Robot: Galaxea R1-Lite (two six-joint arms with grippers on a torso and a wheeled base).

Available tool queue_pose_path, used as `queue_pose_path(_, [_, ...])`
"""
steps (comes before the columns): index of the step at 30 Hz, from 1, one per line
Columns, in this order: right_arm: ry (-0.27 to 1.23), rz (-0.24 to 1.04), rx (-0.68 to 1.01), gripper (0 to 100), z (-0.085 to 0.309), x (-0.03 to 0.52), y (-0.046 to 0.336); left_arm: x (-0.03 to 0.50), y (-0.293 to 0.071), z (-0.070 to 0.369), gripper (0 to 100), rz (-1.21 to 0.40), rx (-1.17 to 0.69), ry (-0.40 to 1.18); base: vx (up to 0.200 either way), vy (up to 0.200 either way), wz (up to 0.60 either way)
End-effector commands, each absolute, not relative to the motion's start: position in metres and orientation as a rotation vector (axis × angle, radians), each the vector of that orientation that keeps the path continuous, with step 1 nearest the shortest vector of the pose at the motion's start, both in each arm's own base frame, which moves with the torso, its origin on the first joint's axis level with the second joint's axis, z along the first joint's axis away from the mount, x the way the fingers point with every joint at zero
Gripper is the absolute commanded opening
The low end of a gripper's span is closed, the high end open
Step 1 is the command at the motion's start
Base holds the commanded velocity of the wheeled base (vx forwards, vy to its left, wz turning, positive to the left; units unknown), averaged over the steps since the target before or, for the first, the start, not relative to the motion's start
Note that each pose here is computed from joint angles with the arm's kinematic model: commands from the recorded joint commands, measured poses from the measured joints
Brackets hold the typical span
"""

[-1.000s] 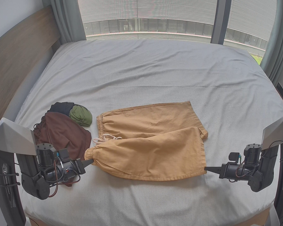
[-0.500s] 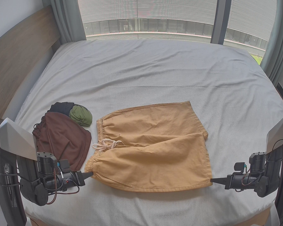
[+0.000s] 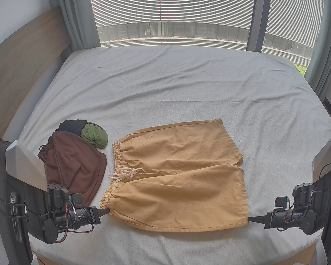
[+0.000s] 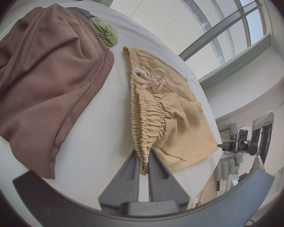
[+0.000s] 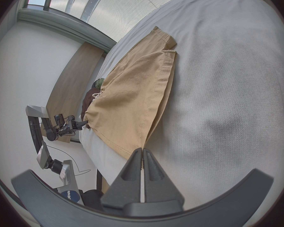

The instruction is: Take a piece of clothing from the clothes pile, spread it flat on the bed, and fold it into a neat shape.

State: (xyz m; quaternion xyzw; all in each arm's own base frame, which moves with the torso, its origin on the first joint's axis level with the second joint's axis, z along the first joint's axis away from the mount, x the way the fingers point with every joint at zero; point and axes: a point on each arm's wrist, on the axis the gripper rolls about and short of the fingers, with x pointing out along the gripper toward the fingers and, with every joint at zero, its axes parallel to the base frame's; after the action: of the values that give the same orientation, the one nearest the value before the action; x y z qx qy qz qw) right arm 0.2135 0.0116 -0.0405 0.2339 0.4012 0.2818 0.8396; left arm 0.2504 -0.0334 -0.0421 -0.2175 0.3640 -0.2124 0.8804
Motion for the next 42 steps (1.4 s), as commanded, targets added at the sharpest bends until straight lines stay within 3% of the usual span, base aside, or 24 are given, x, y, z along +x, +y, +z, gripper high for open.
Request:
queue_pose_path(1, [0.864, 0.588, 0.498, 0, -0.041, 0.210, 0.011, 0.249, -0.033, -0.047, 0, -0.438, -0.456, 0.777, 0.000, 0.000, 0.00])
queue_pose_path(13, [0.869, 0.576, 0.477, 0, -0.045, 0.211, 0.011, 0.243, -0.035, -0.047, 0, -0.443, -0.456, 0.800, 0.000, 0.000, 0.00])
queue_pose_path(14, [0.866, 0.577, 0.476, 0, -0.045, 0.211, 0.011, 0.242, -0.035, -0.047, 100, -0.442, -0.457, 0.806, 0.000, 0.000, 0.00])
queue_pose_path(18, [0.852, 0.575, 0.476, 0, -0.043, 0.213, 0.011, 0.238, -0.035, -0.046, 100, -0.441, -0.460, 0.816, 0.000, 0.000, 0.00])
queue_pose_path(19, [0.848, 0.575, 0.474, 100, -0.043, 0.214, 0.011, 0.237, -0.035, -0.046, 100, -0.441, -0.460, 0.818, 0.000, 0.000, 0.00])
queue_pose_path(32, [0.677, 0.574, 0.447, 100, -0.028, 0.247, 0.003, 0.269, -0.018, -0.028, 100, -0.394, -0.473, 0.641, 0.000, 0.000, 0.00])
queue_pose_path(42, [0.576, 0.520, 0.478, 100, -0.018, 0.278, 0.003, 0.276, -0.021, -0.017, 100, -0.399, -0.515, 0.598, 0.000, 0.000, 0.00])
